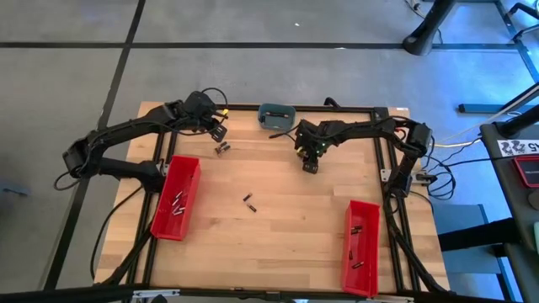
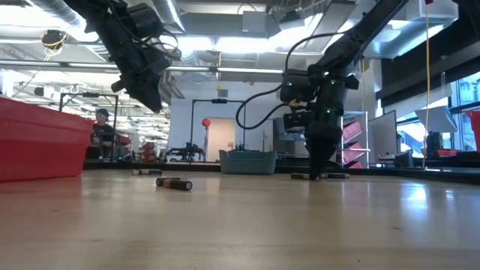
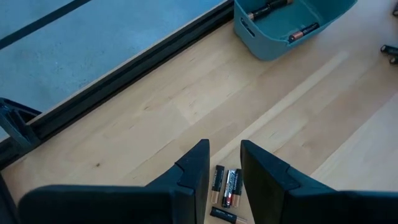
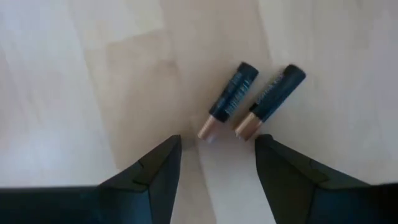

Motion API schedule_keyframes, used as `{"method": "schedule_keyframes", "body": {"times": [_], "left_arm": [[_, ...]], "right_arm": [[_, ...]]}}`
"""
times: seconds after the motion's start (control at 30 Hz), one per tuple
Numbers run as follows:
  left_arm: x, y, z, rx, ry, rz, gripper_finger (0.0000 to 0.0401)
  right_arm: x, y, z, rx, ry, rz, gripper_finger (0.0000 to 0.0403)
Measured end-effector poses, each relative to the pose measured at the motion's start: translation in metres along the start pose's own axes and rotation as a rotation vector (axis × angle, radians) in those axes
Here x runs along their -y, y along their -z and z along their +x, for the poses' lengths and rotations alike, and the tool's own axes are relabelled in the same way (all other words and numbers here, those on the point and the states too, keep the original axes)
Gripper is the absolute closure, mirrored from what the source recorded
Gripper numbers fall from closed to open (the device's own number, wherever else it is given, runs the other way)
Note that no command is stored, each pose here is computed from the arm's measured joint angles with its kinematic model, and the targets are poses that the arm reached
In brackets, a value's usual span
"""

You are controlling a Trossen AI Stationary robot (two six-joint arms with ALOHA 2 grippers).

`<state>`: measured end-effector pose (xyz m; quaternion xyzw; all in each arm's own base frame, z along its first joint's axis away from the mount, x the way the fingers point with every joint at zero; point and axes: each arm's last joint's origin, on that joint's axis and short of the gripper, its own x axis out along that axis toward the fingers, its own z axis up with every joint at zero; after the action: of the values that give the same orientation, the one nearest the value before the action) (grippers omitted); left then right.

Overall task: Sort batteries
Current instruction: Put the small brown battery into the right red bin

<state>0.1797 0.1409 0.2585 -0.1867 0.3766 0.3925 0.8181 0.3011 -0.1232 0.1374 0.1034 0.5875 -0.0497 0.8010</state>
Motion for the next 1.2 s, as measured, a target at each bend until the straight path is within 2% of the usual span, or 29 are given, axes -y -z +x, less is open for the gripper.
{"method": "schedule_keyframes", "body": {"times": [0.2, 0.3, 0.43, 0.53, 0.7, 0.87, 1.07, 1.2], "left_arm": [[0.000, 0.000, 0.000, 0.000, 0.000, 0.008, 0.0320], [0.000, 0.000, 0.000, 0.000, 0.000, 0.019, 0.0320], [0.000, 0.000, 0.000, 0.000, 0.000, 0.020, 0.0320], [0.000, 0.000, 0.000, -0.001, 0.000, 0.021, 0.0320], [0.000, 0.000, 0.000, -0.004, -0.001, 0.026, 0.0320], [0.000, 0.000, 0.000, -0.004, -0.001, 0.026, 0.0320], [0.000, 0.000, 0.000, -0.004, -0.001, 0.026, 0.0320], [0.000, 0.000, 0.000, -0.003, -0.001, 0.026, 0.0320]], "right_arm": [[-0.004, -0.003, -0.002, -0.002, -0.020, -0.009, 0.0201], [-0.004, -0.014, -0.013, 0.007, -0.039, -0.016, 0.0201], [0.003, -0.031, -0.035, 0.056, -0.012, -0.079, 0.0201], [0.017, -0.030, -0.041, 0.035, 0.034, -0.103, 0.0201], [0.038, -0.018, -0.042, -0.038, 0.041, -0.298, 0.0201], [0.054, -0.012, -0.030, -0.106, 0.048, -0.481, 0.0201], [0.058, -0.007, -0.011, -0.190, 0.012, -0.639, 0.0202], [0.060, -0.006, -0.002, -0.218, -0.001, -0.663, 0.0234]]}}
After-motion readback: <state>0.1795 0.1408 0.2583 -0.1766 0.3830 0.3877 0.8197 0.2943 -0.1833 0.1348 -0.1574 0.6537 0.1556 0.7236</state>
